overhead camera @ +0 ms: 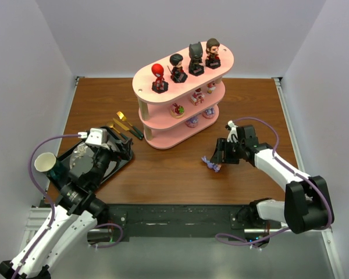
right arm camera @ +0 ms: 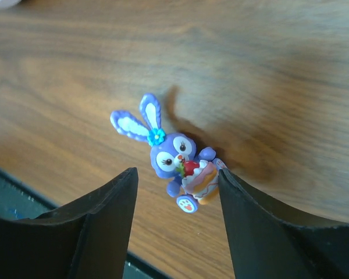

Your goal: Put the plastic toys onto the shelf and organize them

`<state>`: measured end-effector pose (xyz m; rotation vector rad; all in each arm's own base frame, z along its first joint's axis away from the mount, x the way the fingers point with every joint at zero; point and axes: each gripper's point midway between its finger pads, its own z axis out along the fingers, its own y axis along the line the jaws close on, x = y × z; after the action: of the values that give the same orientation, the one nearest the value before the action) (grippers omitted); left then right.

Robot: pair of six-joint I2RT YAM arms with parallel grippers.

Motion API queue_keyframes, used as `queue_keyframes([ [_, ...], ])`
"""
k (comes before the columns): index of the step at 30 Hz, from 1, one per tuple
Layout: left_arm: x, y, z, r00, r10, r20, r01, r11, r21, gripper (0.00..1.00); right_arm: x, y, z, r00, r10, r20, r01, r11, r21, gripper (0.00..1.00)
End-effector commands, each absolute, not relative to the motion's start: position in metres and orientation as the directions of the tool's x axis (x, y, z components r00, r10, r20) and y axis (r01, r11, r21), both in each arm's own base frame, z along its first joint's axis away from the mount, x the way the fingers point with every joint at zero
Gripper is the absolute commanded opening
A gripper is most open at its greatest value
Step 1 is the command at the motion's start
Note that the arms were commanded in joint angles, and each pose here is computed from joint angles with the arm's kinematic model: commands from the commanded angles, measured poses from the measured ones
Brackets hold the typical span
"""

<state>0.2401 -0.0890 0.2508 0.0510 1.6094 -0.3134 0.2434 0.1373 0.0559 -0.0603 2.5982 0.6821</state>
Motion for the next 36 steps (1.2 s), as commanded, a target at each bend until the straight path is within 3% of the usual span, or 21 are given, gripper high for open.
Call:
queue_keyframes([
  [1, 0.241, -0.090, 0.256, -0.056, -0.159, -0.986, 0.234, 0.958, -0.167, 0.94, 0.236, 0.150, 0.062, -0.909, 0.026, -0.415, -0.213, 0.828, 0.518, 0.58],
  [10, 0.241, -0.092, 0.256, -0.058, -0.158, -0.986, 0.241, 0.956, -0.167, 0.94, 0.223, 0.153, 0.061, -0.920, 0.006, -0.392, -0.225, 0.810, 0.541, 0.49],
  [29, 0.242, -0.093, 0.254, -0.065, -0.154, -0.986, 0.243, 0.956, -0.165, 0.94, 0.217, 0.158, 0.035, -0.938, 0.010, -0.347, -0.202, 0.799, 0.567, 0.49],
  [33, 0.242, -0.093, 0.254, -0.068, -0.152, -0.986, 0.244, 0.956, -0.164, 0.94, 0.220, 0.160, 0.041, -0.929, 0.007, -0.371, -0.221, 0.791, 0.570, 0.39],
  [36, 0.242, -0.093, 0.253, -0.070, -0.151, -0.986, 0.245, 0.956, -0.164, 0.94, 0.219, 0.161, 0.043, -0.929, 0.002, -0.370, -0.228, 0.783, 0.579, 0.20],
])
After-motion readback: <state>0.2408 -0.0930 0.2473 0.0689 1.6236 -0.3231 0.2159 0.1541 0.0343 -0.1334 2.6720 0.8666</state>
